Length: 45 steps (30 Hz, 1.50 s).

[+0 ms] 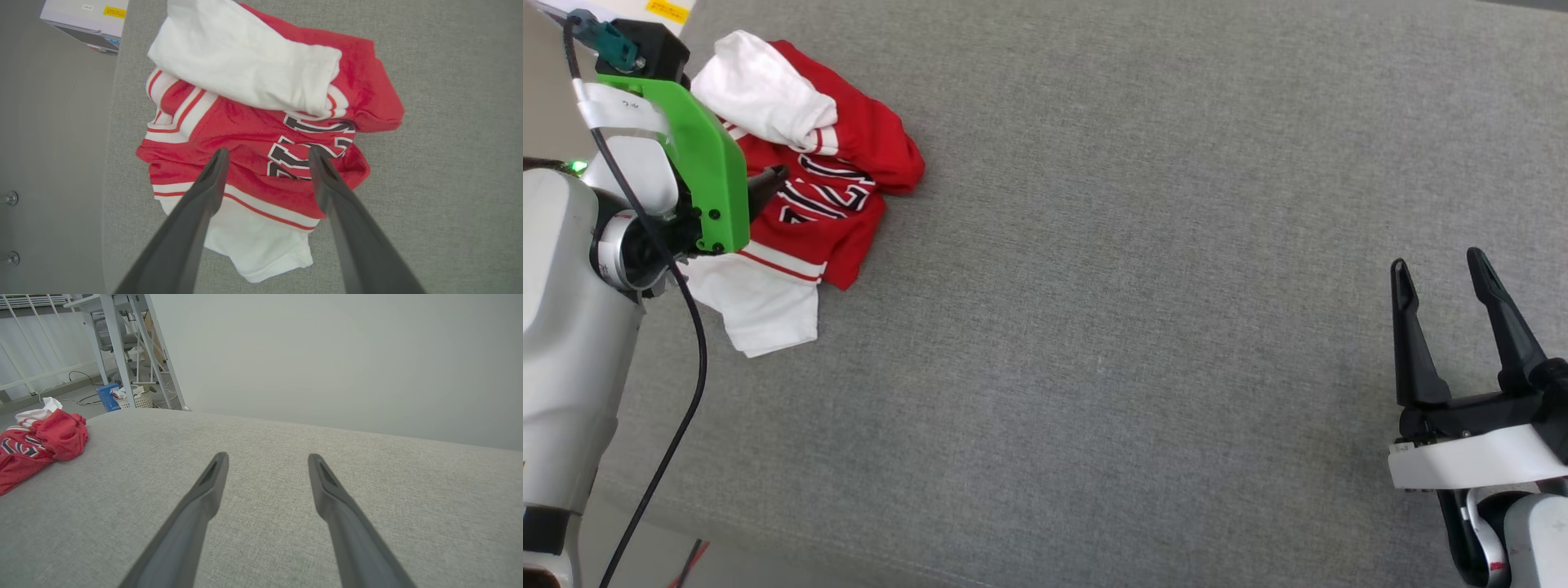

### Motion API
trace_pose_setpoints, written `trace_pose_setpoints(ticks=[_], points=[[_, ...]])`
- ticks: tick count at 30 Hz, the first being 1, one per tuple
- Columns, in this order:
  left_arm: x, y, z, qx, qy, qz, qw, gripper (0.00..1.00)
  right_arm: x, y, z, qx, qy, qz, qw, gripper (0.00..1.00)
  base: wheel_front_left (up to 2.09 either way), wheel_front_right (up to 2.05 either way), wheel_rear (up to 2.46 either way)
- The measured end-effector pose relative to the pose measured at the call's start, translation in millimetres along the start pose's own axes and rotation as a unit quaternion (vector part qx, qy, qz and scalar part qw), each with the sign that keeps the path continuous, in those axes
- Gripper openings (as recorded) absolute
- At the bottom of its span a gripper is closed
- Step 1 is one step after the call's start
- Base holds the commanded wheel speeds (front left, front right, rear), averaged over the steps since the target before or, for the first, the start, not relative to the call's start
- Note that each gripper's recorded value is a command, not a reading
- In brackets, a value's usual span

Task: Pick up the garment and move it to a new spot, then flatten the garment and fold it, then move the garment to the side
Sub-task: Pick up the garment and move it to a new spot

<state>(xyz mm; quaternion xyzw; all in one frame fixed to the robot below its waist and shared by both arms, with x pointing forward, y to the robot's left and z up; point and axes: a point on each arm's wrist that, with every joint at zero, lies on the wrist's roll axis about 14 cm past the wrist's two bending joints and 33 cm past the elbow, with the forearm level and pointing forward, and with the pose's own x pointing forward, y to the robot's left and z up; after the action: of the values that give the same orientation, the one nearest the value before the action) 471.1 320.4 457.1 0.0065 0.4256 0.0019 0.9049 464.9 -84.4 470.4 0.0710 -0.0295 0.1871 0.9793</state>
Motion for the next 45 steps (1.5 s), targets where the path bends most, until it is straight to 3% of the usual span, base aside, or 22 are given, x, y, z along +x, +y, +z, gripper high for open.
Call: trace_pose_setpoints(ticks=[11,18,19,20,27,33,38,45], points=[[61,-18,-75,-0.017,0.174,-0.018,0.984,1.00,-4,-31,-25,-0.009,0.030,-0.030,0.999,1.00,0.00,0.00,0.00],[73,-19,-83,-0.020,0.201,-0.016,0.979,1.00,-8,-37,-33,-0.006,0.042,-0.038,0.998,1.00,0.00,0.00,0.00],[74,-19,-83,-0.020,0.200,-0.016,0.979,0.32,-9,-37,-34,-0.005,0.042,-0.038,0.998,1.00,0.00,0.00,0.00],[73,-18,-83,-0.019,0.198,-0.016,0.980,0.00,-9,-36,-34,-0.004,0.043,-0.037,0.998,1.00,0.00,0.00,0.00],[62,-15,-59,0.022,0.124,-0.009,0.992,0.00,-9,-33,-20,-0.004,0.028,-0.037,0.999,1.00,0.00,0.00,0.00],[27,-2,-7,0.074,0.012,0.007,0.997,0.00,-20,-29,-1,0.000,0.012,-0.050,0.999,1.00,0.00,0.00,0.00],[-8,-19,41,0.134,-0.077,-0.005,0.988,0.00,-28,-29,22,-0.003,-0.012,-0.063,0.998,1.00,0.00,0.00,0.00],[-51,-76,94,0.226,-0.175,-0.045,0.957,0.00,-46,-38,52,-0.011,-0.044,-0.094,0.995,1.00,0.00,0.00,0.00]])
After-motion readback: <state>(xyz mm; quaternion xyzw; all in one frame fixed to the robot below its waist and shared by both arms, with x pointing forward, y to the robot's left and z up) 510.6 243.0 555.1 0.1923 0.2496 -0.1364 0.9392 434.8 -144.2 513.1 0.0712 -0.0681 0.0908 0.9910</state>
